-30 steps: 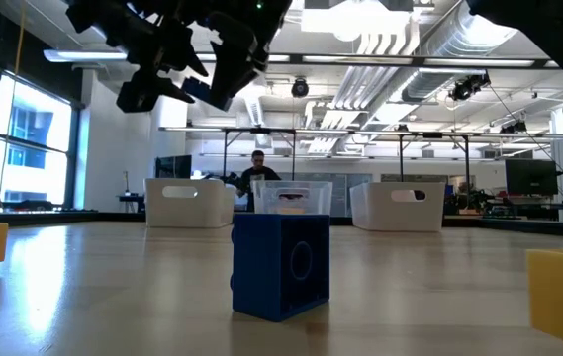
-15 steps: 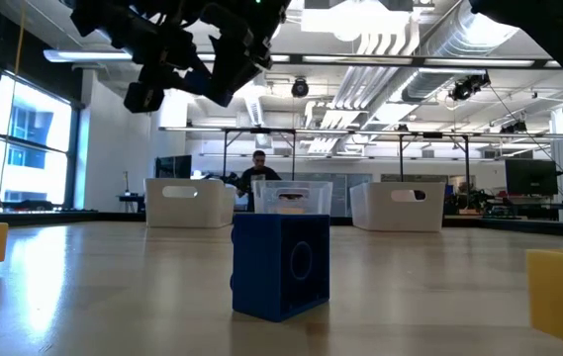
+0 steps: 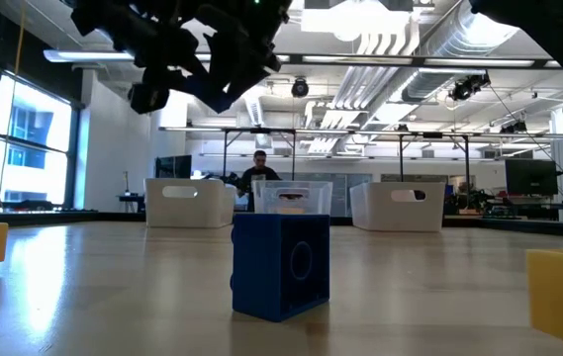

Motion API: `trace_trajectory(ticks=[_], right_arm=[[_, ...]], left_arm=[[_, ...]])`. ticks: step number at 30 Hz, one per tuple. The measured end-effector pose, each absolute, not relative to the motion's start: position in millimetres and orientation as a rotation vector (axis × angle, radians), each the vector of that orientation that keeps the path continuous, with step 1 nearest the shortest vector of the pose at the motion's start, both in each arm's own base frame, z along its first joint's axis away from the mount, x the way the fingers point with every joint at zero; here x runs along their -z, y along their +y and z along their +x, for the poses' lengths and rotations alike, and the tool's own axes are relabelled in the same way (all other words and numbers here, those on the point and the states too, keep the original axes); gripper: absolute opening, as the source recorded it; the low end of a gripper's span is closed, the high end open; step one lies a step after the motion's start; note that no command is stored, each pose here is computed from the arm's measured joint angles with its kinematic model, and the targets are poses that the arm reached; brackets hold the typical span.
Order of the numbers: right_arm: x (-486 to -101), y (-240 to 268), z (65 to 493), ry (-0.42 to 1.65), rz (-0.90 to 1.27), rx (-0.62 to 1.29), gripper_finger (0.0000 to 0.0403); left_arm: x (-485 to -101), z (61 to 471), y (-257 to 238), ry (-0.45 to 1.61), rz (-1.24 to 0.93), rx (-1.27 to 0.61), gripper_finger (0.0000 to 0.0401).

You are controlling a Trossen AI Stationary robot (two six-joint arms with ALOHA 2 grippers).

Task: Sort & place blocks by color
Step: Put the blue game piece into the left white bin

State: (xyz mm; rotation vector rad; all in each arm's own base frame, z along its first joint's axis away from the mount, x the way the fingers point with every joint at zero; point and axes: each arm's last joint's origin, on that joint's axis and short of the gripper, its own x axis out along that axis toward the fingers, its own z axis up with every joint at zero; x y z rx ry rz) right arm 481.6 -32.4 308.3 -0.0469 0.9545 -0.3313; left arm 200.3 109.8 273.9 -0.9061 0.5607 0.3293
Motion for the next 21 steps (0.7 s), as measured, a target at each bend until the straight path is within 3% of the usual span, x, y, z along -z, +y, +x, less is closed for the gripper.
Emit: trace_trajectory(ticks=[4, 11, 21], right_arm=[[-306, -33, 478, 0.981, 0.055, 0.389, 0.0272], [-302, -32, 471, 1.028, 0.199, 0.484, 0.0274], [-295, -32, 472, 1.054, 0.196, 0.483, 0.0275]], left_arm=[[-273, 199, 112, 0.557, -0.832, -0.417, 0.0076], [-271, 197, 117, 0.57, -0.686, -0.563, 0.0076], [-262, 188, 136, 0.651, -0.491, -0.798, 0.0076]])
